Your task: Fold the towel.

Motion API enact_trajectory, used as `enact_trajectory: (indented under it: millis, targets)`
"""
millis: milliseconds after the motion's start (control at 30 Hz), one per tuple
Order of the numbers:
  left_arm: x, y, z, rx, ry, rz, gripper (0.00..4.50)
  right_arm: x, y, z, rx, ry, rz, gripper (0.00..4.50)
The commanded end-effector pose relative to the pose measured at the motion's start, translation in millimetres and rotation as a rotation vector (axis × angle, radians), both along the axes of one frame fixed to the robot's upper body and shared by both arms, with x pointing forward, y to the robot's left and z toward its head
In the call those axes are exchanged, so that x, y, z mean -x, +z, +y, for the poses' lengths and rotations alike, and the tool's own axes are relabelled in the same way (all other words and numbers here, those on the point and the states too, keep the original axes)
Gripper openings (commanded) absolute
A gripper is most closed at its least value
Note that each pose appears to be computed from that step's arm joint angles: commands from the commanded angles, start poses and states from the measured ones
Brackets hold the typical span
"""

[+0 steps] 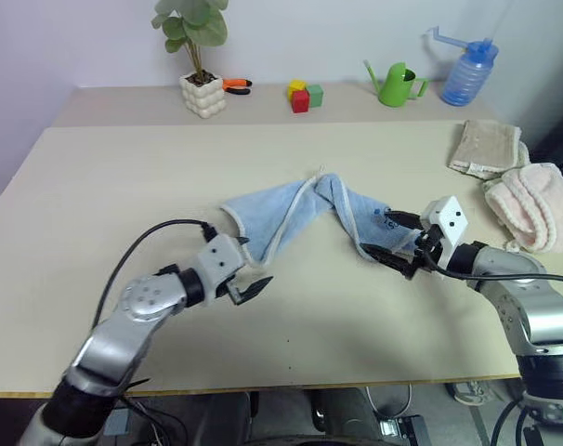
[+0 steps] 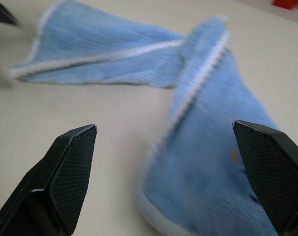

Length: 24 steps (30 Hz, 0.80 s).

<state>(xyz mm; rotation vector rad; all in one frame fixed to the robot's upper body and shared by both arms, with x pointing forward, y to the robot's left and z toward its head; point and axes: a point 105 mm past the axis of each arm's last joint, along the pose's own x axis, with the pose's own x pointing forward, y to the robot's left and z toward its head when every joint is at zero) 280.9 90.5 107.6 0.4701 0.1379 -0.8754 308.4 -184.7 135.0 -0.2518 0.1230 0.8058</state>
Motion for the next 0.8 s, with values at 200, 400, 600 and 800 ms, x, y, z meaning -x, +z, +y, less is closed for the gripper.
enact_trajectory:
  millis: [200, 400, 600, 800]
  targets:
    - [1.2, -15.0, -37.3, 0.099, 0.038, 0.157, 4.43, 10.1, 8.1, 14.5, -0.009, 0.016, -0.058, 4.5]
    - [-8.3, -8.2, -27.1, 0.098, 0.125, 0.129, 4.43, 13.8, 8.6, 12.5, -0.001, 0.01, -0.05, 4.5]
    - [-13.8, 0.8, -8.1, 0.102, 0.217, 0.086, 4.43, 12.8, 8.9, 12.8, -0.001, 0.007, -0.053, 4.5]
    - [-12.1, -4.3, -9.4, 0.134, 0.216, 0.168, 4.43, 7.2, 10.0, 18.4, -0.014, 0.018, -0.066, 4.5]
